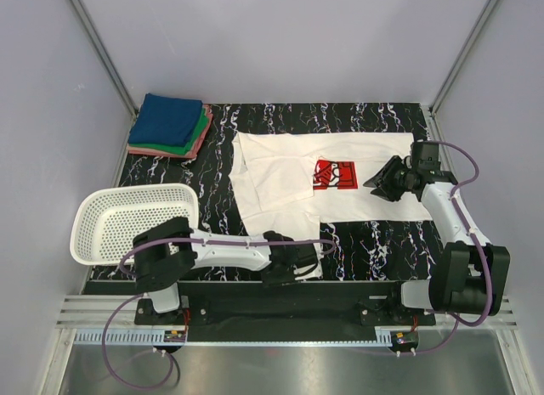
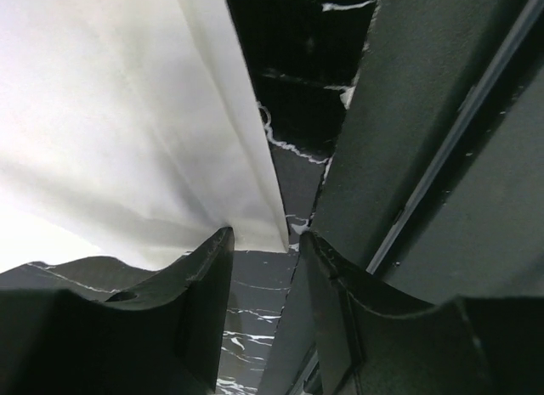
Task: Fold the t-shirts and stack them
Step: Fold the tshirt
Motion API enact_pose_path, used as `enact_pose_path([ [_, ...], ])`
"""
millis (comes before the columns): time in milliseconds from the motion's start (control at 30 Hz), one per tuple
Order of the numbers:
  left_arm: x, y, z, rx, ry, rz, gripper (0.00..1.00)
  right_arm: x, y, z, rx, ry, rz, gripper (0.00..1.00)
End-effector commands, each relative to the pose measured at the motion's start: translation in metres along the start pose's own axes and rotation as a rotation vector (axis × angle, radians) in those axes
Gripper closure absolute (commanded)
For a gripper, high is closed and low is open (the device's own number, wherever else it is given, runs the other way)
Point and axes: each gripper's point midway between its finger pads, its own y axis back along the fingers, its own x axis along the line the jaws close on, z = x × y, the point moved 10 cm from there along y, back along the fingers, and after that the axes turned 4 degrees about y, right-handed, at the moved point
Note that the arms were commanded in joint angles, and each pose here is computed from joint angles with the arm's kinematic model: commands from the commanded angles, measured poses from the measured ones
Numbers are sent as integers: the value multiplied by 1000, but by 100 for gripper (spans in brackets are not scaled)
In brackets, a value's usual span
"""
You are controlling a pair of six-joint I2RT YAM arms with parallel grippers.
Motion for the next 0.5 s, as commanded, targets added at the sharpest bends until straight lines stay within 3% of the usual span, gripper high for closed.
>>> enact_pose_path([
  [0,-2,-6,2,-10,-11,-3,57,1,0,6,-25,19,35,56],
  [100,-3,-12,0,-6,-7,-11,60,0,1,7,-28,20,36,56],
  [200,-3,-12,2,-17,-1,-14,73,-2,-1,7,-27,15,34,56],
  [233,-3,-11,3,-21,1,-12,82,-2,-1,6,-28,15,32,56],
  [300,-2,-6,4,-28,2,0,88,-2,-2,6,-29,15,31,56],
  [467,8,5,5,-37,4,20,88,-2,-2,6,-23,7,35,56],
])
